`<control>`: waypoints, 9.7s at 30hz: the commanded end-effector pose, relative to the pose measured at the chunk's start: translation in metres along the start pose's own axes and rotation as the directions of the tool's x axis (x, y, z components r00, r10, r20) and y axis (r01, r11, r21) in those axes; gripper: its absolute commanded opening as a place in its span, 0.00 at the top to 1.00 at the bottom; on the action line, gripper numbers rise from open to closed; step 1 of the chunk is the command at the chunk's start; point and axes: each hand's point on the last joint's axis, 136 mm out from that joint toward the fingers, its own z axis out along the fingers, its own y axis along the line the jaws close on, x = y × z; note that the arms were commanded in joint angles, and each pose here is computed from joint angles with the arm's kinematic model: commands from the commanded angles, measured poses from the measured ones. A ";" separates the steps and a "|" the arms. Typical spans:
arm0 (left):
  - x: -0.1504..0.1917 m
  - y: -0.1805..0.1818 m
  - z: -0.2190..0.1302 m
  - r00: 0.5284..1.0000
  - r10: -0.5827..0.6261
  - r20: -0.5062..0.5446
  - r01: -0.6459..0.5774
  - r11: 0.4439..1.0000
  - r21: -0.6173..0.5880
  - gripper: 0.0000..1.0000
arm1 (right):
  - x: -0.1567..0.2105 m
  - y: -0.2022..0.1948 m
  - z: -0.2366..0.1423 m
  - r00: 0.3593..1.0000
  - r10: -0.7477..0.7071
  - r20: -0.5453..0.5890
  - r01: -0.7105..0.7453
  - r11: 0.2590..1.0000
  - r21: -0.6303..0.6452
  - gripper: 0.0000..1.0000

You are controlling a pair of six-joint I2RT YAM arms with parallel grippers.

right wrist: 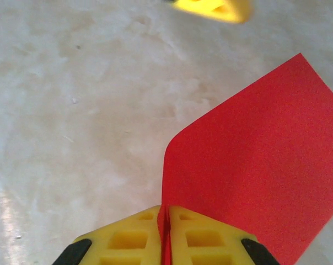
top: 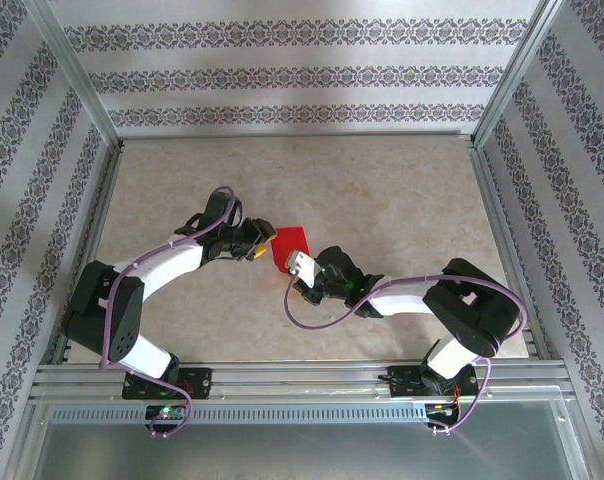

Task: Fold a paper plane with a square sheet of paper (pick it up from the middle)
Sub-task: Third fold the triangle at the center of the table.

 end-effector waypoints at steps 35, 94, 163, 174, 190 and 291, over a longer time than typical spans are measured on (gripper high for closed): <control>0.014 0.081 0.084 0.921 0.192 -0.338 -0.336 0.831 -0.444 0.90 | 0.005 0.005 0.006 0.939 0.335 -0.078 -0.343 0.928 -0.144 0.85; 0.023 0.084 0.099 0.860 0.259 -0.440 -0.444 0.804 -0.394 0.95 | 0.029 -0.032 0.022 0.882 0.442 -0.165 -0.432 0.897 0.092 0.86; 0.054 0.044 0.063 0.999 -0.022 -0.024 0.017 0.980 -0.197 0.93 | 0.060 -0.024 0.029 0.832 0.485 -0.269 -0.480 0.873 0.092 0.87; 0.058 0.058 0.068 0.999 -0.035 -0.036 0.026 0.974 -0.225 0.94 | 0.062 -0.025 0.030 0.829 0.488 -0.274 -0.481 0.871 0.097 0.87; 0.062 0.073 0.068 0.998 -0.032 -0.045 0.020 0.967 -0.253 0.94 | 0.065 -0.025 0.030 0.818 0.497 -0.288 -0.487 0.866 0.110 0.87; 0.065 0.051 0.056 0.994 0.102 -0.049 -0.106 0.989 -0.101 0.90 | 0.048 0.009 0.021 0.405 0.775 -0.485 -0.878 0.478 0.031 0.85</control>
